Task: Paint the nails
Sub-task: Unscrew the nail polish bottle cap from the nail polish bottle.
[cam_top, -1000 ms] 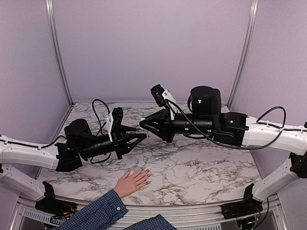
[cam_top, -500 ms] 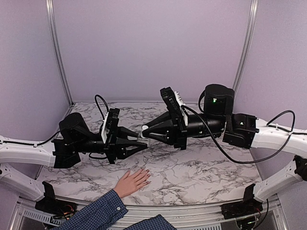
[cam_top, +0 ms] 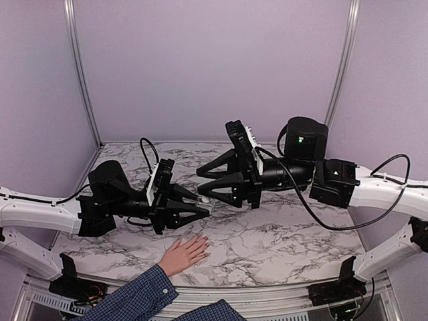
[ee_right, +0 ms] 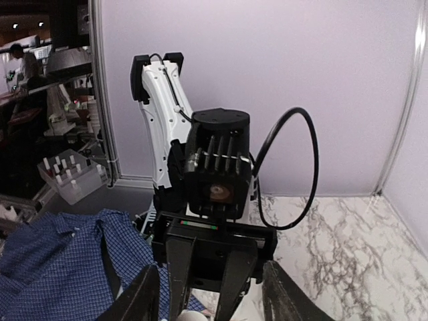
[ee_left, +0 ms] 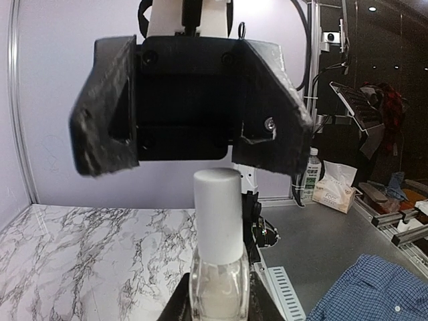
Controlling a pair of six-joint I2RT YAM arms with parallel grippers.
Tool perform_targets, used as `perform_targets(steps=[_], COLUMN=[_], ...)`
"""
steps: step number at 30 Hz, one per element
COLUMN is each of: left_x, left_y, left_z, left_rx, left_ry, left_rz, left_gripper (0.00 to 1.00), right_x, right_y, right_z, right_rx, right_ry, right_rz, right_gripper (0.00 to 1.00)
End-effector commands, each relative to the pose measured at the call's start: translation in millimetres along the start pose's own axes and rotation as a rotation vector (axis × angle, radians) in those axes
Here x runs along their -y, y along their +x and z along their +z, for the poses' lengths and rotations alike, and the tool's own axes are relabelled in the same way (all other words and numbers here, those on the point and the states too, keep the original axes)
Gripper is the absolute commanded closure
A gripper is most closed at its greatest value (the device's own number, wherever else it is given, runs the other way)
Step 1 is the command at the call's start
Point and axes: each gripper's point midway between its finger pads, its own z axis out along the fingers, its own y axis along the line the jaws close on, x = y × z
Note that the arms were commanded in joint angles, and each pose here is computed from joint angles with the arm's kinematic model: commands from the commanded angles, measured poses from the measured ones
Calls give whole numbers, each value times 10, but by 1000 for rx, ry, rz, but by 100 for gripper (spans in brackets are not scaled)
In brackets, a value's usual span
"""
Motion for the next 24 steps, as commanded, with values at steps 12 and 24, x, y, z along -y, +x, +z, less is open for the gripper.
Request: perform_targets(steps=[12, 24], left_x=[-767, -1042], left_y=[199, 483], left_z=[-279, -449], left_rx=[3, -35], left_ry=[-480, -658], left_rz=[-17, -83], left_gripper=[100, 100], right_x=[797, 905], right_y=[7, 163], right_z=[-205, -252], right_rx=[1, -62], right_ry=[437, 496], right_rz=[214, 307], right_gripper=[14, 14])
